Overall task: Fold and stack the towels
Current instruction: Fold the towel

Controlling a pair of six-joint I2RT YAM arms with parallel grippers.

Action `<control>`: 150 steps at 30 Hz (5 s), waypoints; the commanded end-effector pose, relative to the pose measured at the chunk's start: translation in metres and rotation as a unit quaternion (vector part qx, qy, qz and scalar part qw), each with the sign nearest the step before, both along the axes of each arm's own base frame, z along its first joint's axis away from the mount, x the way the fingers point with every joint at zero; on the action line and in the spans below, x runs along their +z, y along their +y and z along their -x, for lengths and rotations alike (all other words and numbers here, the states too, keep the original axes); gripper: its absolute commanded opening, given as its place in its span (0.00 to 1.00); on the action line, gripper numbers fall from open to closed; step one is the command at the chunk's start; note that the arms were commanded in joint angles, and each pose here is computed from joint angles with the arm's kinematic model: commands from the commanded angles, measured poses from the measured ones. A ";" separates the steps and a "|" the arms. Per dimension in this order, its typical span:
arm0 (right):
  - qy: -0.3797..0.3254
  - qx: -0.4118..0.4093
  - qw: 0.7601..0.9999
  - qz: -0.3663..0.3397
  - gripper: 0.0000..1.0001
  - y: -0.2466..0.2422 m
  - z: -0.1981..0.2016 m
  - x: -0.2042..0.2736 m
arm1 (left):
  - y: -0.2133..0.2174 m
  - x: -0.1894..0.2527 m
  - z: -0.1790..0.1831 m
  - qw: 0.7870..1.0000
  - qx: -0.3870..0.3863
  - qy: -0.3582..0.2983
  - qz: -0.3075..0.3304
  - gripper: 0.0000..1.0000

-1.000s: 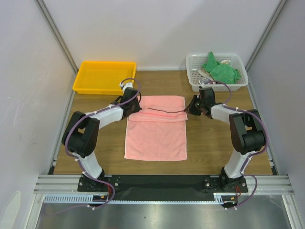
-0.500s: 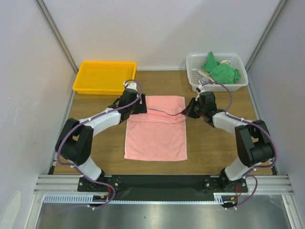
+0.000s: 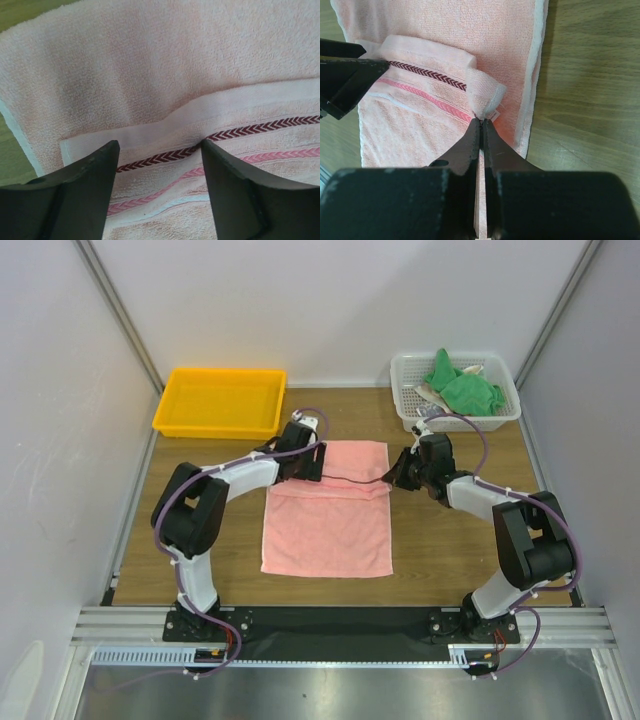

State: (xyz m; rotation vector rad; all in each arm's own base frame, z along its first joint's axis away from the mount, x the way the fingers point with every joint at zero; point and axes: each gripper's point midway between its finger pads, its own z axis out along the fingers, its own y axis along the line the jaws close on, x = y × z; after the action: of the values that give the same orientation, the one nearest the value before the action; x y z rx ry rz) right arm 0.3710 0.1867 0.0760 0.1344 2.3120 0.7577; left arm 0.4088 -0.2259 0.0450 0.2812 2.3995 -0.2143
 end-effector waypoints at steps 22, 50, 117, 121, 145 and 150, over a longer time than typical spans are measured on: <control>-0.018 0.048 0.999 0.001 0.00 0.002 0.037 0.018 | 0.017 0.050 0.079 0.999 -0.017 -0.051 -0.008 0.15; 0.048 -0.042 0.998 0.004 0.59 0.000 0.012 0.016 | 0.074 0.044 0.037 0.978 0.203 -0.040 0.029 0.81; 0.024 0.022 0.999 -0.014 0.00 0.008 0.057 0.018 | 0.092 0.040 0.086 0.981 0.177 -0.054 0.059 0.00; 0.019 0.030 0.999 -0.021 0.00 0.007 0.072 0.022 | 0.088 0.045 0.103 0.982 0.166 -0.056 0.071 0.00; -0.071 0.029 0.996 -0.041 0.00 0.003 0.084 0.108 | 0.088 0.149 0.104 0.972 0.154 -0.157 0.081 0.00; -0.056 0.012 0.998 -0.018 0.00 -0.005 0.077 0.098 | 0.087 0.148 0.100 0.972 0.156 -0.157 0.080 0.00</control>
State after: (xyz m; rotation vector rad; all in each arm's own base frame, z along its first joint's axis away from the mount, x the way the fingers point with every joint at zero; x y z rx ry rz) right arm 0.2855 0.1872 0.1695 0.0731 2.1995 0.8513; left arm 0.3023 -0.1409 0.1838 -0.1372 2.0868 -0.2302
